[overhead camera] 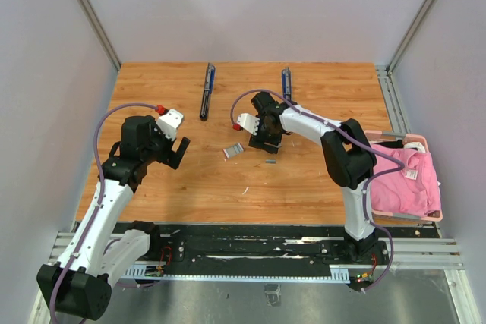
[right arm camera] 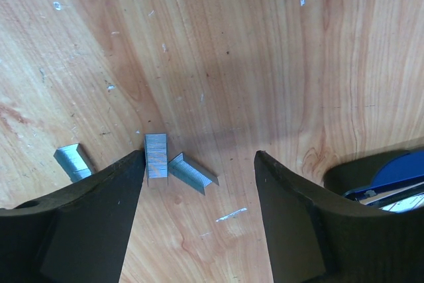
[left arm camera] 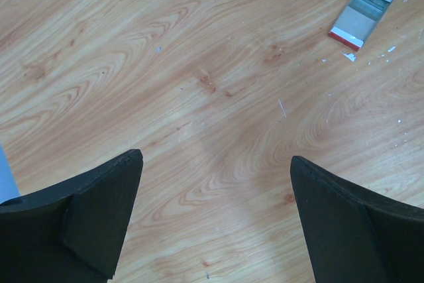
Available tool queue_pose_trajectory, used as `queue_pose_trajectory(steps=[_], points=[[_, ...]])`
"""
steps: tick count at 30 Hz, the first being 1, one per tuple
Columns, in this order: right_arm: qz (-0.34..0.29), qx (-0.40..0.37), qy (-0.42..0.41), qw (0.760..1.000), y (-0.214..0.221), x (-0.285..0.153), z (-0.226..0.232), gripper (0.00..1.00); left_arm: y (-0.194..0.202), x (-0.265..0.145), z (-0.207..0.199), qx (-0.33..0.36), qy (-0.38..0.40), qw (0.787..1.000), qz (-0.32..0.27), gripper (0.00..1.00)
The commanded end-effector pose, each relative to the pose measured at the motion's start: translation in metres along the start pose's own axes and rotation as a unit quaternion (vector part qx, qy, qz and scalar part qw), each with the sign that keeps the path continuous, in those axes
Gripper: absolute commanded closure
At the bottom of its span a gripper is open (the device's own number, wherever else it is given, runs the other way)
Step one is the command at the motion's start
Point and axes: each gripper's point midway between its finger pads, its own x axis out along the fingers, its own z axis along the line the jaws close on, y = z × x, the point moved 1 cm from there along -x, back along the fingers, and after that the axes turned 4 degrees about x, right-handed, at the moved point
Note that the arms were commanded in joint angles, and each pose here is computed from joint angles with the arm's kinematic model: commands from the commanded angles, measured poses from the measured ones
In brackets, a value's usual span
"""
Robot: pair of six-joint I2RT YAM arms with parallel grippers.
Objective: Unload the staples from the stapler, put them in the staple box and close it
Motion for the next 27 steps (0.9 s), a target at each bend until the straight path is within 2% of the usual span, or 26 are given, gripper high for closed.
queue_pose_trajectory(steps=[1, 8, 12, 15, 20, 24, 26, 27], points=[[0.021, -0.019, 0.014, 1.000, 0.008, 0.002, 0.001, 0.31, -0.002, 0.002, 0.001, 0.001, -0.002, 1.000, -0.007, 0.02], [-0.020, -0.023, -0.015, 0.999, -0.008, -0.033, 0.007, 0.31, -0.002, 0.001, 0.002, 0.001, -0.003, 1.000, -0.007, 0.02], [-0.050, -0.021, -0.049, 0.997, -0.017, -0.057, 0.015, 0.32, -0.002, 0.001, 0.002, 0.001, -0.004, 1.000, -0.007, 0.02], [-0.055, -0.028, -0.087, 0.994, -0.015, -0.059, 0.027, 0.35, -0.003, 0.001, 0.002, 0.001, -0.002, 1.000, -0.008, 0.02], [-0.074, -0.032, -0.140, 0.987, -0.016, -0.057, 0.040, 0.46, -0.003, 0.000, 0.001, 0.001, -0.001, 1.000, -0.008, 0.02], [-0.065, -0.023, -0.189, 0.980, -0.013, -0.049, 0.047, 0.56, -0.003, -0.001, 0.002, 0.001, -0.003, 1.000, -0.008, 0.02], [-0.063, -0.020, -0.194, 0.979, -0.011, -0.045, 0.046, 0.66, -0.004, -0.001, 0.002, 0.001, -0.005, 1.000, -0.010, 0.02], [-0.061, -0.020, -0.197, 0.978, -0.010, -0.043, 0.047, 0.68, -0.003, -0.001, 0.002, 0.001, -0.005, 1.000, -0.010, 0.02]])
